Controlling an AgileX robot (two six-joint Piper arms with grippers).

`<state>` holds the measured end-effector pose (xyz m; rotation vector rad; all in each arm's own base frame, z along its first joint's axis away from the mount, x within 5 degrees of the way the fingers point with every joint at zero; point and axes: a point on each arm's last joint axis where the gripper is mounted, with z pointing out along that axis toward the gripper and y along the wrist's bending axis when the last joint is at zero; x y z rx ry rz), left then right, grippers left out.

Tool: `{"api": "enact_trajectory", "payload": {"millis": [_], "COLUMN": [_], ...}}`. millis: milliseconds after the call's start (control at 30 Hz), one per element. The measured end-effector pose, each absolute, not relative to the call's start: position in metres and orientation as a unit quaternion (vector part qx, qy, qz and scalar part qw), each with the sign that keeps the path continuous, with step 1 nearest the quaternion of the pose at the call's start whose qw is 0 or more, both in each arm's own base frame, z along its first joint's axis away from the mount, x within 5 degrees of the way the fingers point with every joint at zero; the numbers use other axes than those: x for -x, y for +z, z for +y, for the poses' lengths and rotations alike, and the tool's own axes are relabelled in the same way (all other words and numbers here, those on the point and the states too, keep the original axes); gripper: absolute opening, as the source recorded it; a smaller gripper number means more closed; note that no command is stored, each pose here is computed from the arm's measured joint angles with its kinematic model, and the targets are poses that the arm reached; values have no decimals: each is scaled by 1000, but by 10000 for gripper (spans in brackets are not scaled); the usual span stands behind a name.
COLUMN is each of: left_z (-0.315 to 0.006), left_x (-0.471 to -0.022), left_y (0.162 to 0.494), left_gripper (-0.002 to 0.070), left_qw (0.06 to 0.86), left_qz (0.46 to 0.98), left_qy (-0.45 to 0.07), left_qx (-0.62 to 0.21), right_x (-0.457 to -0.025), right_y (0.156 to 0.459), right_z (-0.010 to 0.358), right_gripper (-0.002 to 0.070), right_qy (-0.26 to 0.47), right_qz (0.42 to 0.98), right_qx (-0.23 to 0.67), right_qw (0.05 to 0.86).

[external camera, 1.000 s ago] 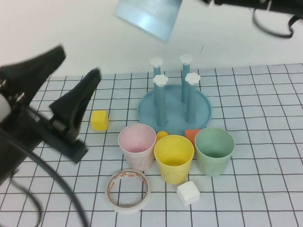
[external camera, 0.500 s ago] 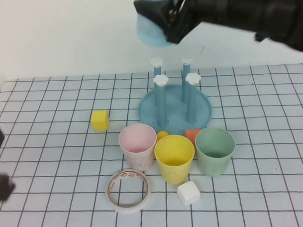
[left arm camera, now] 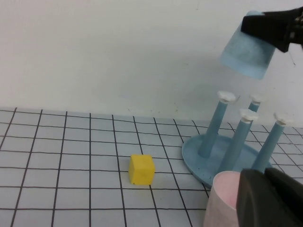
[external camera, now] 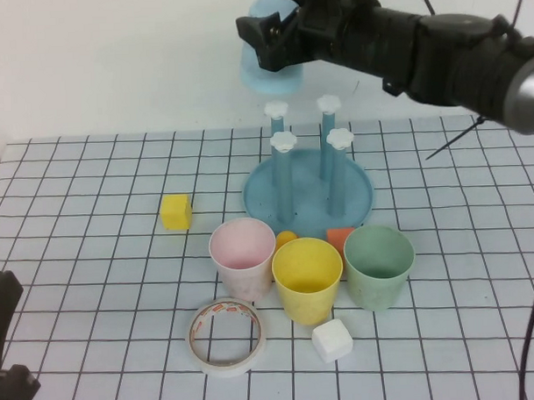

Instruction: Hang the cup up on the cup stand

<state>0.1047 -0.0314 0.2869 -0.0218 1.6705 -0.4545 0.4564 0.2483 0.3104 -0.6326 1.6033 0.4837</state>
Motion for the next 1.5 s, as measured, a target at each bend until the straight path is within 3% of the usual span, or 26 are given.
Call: {"api": "enact_trajectory", "payload": {"millis": [400,667,933,1033,1133,1333,1400,1500], "left_z": [-31,-32,-32,-32,-32,-30,-28,-25], "left_x": [-105,-105,-105,-105,-105,-97,-93,-83], "left_y": [287,287,287,287,288,290,287,277], "left_gripper": [0,0,-1,-1,-1,-1,-1,-1], "left_qw": [653,653,653,656,662,680,684,692], "left_qz": [734,733,733,733,731,716,711,703], "left_qy": [-187,-188,-188,-179,-161,-152,-152,-153], "left_qx": [-5,-7,-7,-17,-40,-53,-53,-53], "right_x": [-469,-478,-480,-476,-465,-411,-384,-348], "right_y": [278,257,257,273,312,420,444,452], "right_z": [252,248,245,243,238,213,199,181], "right_gripper": [568,613,617,600,499,90,41,12], "right_qy": [223,192,180,180,192,236,244,245], "right_qz": [733,760,763,754,734,671,657,661], "right_qx": [238,205,197,198,184,142,137,135], "right_qw": [597,586,588,600,625,689,700,696]}}
